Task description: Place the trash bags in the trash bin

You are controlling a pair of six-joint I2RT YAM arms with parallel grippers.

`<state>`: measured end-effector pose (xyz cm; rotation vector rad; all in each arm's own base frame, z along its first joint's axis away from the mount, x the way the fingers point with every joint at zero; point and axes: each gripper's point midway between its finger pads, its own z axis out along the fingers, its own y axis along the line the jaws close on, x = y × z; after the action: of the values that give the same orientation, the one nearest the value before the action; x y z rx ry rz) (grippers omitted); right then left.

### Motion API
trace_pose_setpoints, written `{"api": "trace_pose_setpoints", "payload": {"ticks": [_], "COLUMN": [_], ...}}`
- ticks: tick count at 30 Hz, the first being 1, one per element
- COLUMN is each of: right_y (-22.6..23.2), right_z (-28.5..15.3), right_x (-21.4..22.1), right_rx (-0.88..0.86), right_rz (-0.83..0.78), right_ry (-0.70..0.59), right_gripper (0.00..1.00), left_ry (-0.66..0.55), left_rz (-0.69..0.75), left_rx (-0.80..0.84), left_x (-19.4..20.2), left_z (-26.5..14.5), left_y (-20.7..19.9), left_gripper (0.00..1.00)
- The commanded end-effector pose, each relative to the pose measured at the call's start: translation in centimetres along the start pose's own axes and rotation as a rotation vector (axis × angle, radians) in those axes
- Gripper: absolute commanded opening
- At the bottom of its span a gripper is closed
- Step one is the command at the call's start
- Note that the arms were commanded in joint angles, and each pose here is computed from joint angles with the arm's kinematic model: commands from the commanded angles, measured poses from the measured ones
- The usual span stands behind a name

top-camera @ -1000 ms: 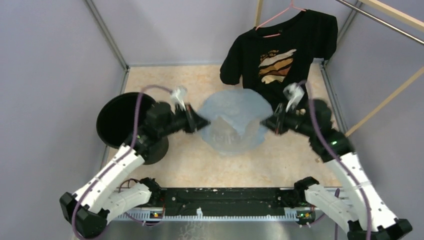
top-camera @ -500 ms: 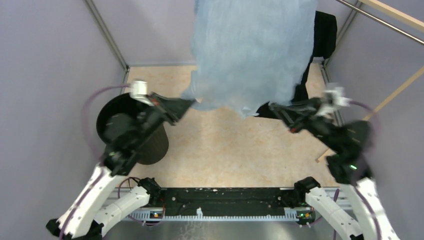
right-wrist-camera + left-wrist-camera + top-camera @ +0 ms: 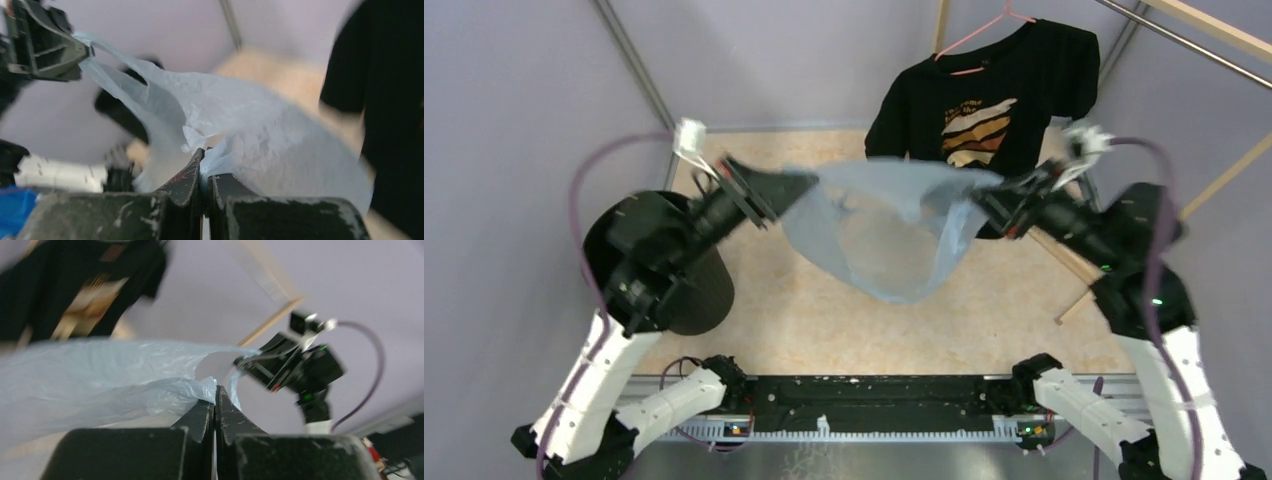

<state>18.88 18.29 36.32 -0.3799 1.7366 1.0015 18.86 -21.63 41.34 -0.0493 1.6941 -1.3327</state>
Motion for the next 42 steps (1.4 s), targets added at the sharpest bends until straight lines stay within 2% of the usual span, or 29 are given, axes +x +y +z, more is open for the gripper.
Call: {"api": "trace_pose_setpoints", "payload": {"ticks": [1,2,4,7,9,11,12,14,15,17,19,21,22,23,24,25,27,29,31,33,34,35,37,39,42], "right_y": [9.2,10.7,12.5,10.3,5.6,0.3,-2.0,-5.3,-5.7,-4.3,-2.6,-0.4,1.0,2.3,4.0,5.5,7.8,8.1,6.1,2.2,0.1,-0.3,-0.6,-1.6,-1.2], "right_z": [-7.2,-8.8,-10.8,-10.1,-7.2,-3.7,-2.4,-1.3,-1.1,-1.4,-2.0,-2.8,-3.2,-3.8,-4.7,-5.6,-7.6,-8.4,-7.5,-4.1,-1.7,-0.4,0.4,-0.1,-1.7], "right_x": [-14.2,-15.4,-16.1,-13.2,-8.4,-0.9,3.1,9.9,11.7,11.5,7.4,2.1,-0.8,-3.4,-6.1,-8.4,-11.5,-12.1,-10.0,-4.9,0.0,3.2,6.4,6.2,2.5], "right_rx": [-0.095,-0.118,-0.163,-0.129,-0.037,0.045,0.083,0.142,0.141,0.074,0.051,0.029,0.015,0.001,-0.017,-0.033,-0.06,-0.061,-0.024,0.02,0.012,-0.045,-0.098,-0.028,0.038], "right_rz": [-0.316,-0.334,-0.37,-0.344,-0.243,-0.12,-0.058,0.067,0.118,0.124,0.077,-0.005,-0.05,-0.097,-0.143,-0.188,-0.256,-0.283,-0.221,-0.032,0.085,0.157,0.218,0.185,0.058], "right_ry": [-0.366,-0.428,-0.506,-0.497,-0.39,-0.185,-0.077,0.08,0.11,0.079,-0.024,-0.113,-0.148,-0.179,-0.221,-0.267,-0.361,-0.423,-0.409,-0.288,-0.166,-0.082,-0.011,-0.037,-0.126], "right_gripper": [0.0,0.0,0.0,0.0,0.0,0.0,0.0,0.0,0.0,0.0,0.0,0.0,0.0,0.0,0.0,0.0,0.0,0.0,0.0,0.0,0.0,0.0,0.0,0.0,0.0], "left_ry": [-0.091,-0.102,-0.068,-0.023,0.015,0.064,0.131,0.258,0.3,0.288,0.19,0.11,0.073,0.09,0.058,0.04,0.025,0.009,0.021,0.091,0.135,0.176,0.197,0.159,0.147], "left_rz": [0.197,0.212,0.195,0.153,0.114,0.03,-0.027,-0.162,-0.211,-0.24,-0.16,-0.034,0.035,0.07,0.12,0.152,0.183,0.174,0.129,0.062,0.011,-0.034,-0.075,-0.046,0.034], "left_rx": [0.466,0.537,0.548,0.493,0.368,0.149,0.034,-0.095,-0.099,-0.058,-0.004,0.06,0.134,0.159,0.264,0.352,0.465,0.432,0.299,0.178,0.138,0.107,0.078,0.063,0.082], "left_x": [-8.1,-8.8,-8.4,-5.8,-2.4,1.9,5.0,10.3,12.1,12.4,8.8,3.8,0.3,-0.4,-3.0,-4.2,-5.1,-4.7,-2.9,1.0,3.1,5.1,7.0,6.2,4.1], "left_z": [-1.2,-1.4,-0.3,1.8,3.1,4.2,4.2,3.1,2.5,1.8,1.6,1.6,1.6,2.0,1.2,0.7,-0.1,0.3,1.3,2.0,1.8,1.5,0.4,-0.7,-1.6], "left_y": [-16.3,-18.1,-17.9,-14.0,-8.2,-0.2,4.1,9.3,10.3,9.7,6.5,1.5,-3.1,-4.6,-9.0,-11.8,-14.6,-13.4,-8.9,-3.3,-1.1,0.9,2.9,2.5,0.0], "left_gripper": [0.0,0.0,0.0,0.0,0.0,0.0,0.0,0.0,0.0,0.0,0.0,0.0,0.0,0.0,0.0,0.0,0.0,0.0,0.0,0.0,0.0,0.0,0.0,0.0,0.0]}}
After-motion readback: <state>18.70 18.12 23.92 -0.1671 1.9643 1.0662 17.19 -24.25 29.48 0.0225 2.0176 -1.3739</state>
